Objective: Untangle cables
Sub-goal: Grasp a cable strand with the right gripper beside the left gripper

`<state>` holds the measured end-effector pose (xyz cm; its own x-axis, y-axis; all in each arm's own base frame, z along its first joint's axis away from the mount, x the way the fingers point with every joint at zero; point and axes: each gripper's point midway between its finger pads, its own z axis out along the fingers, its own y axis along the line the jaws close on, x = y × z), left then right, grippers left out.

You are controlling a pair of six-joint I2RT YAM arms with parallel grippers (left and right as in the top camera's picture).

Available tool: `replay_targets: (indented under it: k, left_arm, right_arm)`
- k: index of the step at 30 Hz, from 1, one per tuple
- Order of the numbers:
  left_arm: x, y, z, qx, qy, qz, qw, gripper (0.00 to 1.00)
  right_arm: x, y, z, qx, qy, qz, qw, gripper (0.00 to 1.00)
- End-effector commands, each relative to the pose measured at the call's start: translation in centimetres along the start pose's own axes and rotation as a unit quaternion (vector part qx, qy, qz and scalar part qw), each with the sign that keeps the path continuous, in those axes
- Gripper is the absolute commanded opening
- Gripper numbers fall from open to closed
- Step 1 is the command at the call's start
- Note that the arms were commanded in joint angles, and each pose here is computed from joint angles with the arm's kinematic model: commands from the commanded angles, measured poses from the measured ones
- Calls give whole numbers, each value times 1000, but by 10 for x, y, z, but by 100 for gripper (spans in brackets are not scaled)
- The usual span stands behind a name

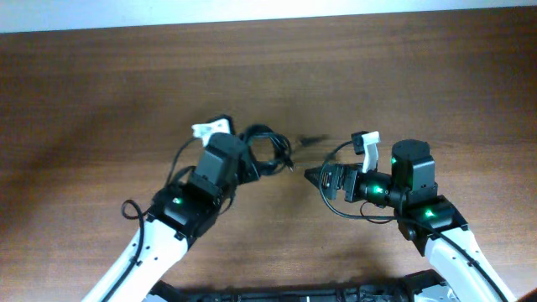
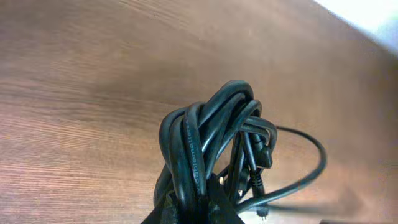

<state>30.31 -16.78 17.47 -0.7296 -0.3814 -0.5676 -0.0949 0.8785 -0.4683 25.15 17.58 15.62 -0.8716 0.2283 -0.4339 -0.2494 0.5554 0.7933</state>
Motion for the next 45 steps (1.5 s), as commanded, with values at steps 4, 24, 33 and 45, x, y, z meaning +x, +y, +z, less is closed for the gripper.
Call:
replay_targets:
  k: [4,24,33,45]
  left_arm:
    - [-13,-11,-9,74,42,-158,984,0]
    - [23,-19,-16,105,134,-96,981,43]
    - [40,-9,-22,105,192,-108,970,99]
    - [59,-31,23,65,219,-255,940,14]
  right_arm:
    - [-22,8,13,-18,-27,61,998,99]
    - [-17,37,57,-79,-5,74,994,9]
    - [-14,38,57,-84,3,88,993,8]
    - [-26,27,58,-57,-28,184,981,5]
